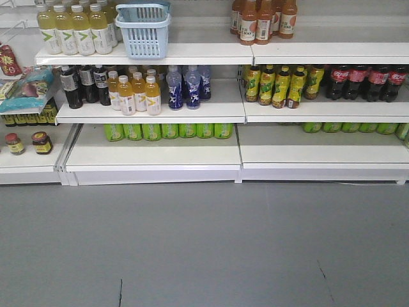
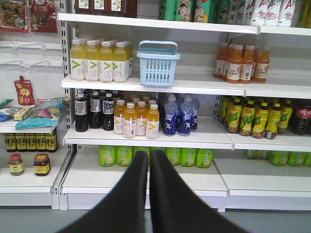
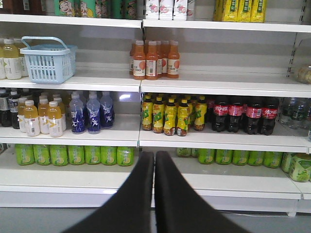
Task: Place coke in basket with both arms
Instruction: 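Drive the base toward the shelf holding the light-blue basket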
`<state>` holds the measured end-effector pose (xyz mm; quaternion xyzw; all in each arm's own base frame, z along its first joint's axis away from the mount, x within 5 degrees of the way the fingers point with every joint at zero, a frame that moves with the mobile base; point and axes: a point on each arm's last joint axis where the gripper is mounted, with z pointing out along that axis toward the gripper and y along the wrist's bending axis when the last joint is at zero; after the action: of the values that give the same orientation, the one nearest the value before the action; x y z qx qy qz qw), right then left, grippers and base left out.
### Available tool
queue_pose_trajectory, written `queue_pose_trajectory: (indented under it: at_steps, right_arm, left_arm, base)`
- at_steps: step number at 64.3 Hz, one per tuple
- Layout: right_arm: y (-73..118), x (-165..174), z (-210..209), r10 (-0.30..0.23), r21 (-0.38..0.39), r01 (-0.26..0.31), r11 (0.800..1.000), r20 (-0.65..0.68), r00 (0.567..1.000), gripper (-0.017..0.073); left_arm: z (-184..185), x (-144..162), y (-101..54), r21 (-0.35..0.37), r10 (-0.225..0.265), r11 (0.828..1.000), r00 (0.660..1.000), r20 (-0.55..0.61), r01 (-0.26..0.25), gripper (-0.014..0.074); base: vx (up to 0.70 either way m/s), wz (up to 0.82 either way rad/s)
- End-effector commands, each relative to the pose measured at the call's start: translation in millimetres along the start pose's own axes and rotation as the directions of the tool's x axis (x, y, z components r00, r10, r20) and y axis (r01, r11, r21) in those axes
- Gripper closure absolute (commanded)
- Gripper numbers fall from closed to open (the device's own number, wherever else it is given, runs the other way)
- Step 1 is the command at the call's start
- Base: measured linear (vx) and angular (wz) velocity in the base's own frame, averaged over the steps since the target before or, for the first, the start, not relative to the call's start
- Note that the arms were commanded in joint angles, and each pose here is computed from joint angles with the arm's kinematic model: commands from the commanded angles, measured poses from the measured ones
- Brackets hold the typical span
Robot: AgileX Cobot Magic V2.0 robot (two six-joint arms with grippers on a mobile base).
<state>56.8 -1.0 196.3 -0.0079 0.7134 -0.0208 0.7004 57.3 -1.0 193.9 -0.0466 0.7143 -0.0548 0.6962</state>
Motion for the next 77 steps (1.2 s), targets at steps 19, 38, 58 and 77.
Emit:
queue_pose_trajectory:
  at_steps: [19, 38, 58, 77]
  right_arm:
    - [-0.3, -4.3, -0.8, -0.015, 0.006, 0.015, 1.0, 0.075, 0.997, 0.0564]
    - [-0.3, -4.3, -0.8, -0.015, 0.006, 0.015, 1.0, 0.075, 0.997, 0.0564]
    - [-0.3, -4.3, -0.8, -0.015, 0.006, 0.015, 1.0, 0.075, 0.997, 0.0564]
    - [-0.3, -4.2, -0.8, -0.015, 0.006, 0.015, 1.0, 0.073, 0.997, 0.0564]
  left_arm:
    - [-3.8, -18.3, -2.2, 0.014, -0.01, 1.0, 0.993, 0.119, 0.009, 0.06]
    - [-3.8, -18.3, -2.2, 0.014, -0.01, 1.0, 0.993, 0.119, 0.009, 0.06]
    - [-3.8, -18.3, -2.2, 0.014, -0.01, 1.0, 0.993, 0.119, 0.009, 0.06]
    - [-3.8, -18.3, -2.2, 0.014, -0.01, 1.0, 0.993, 0.119, 0.009, 0.06]
  base:
    - [0.01, 0.02]
    - [0.09, 0.06]
    - [0.17, -0.04]
    - [0.21, 0.1]
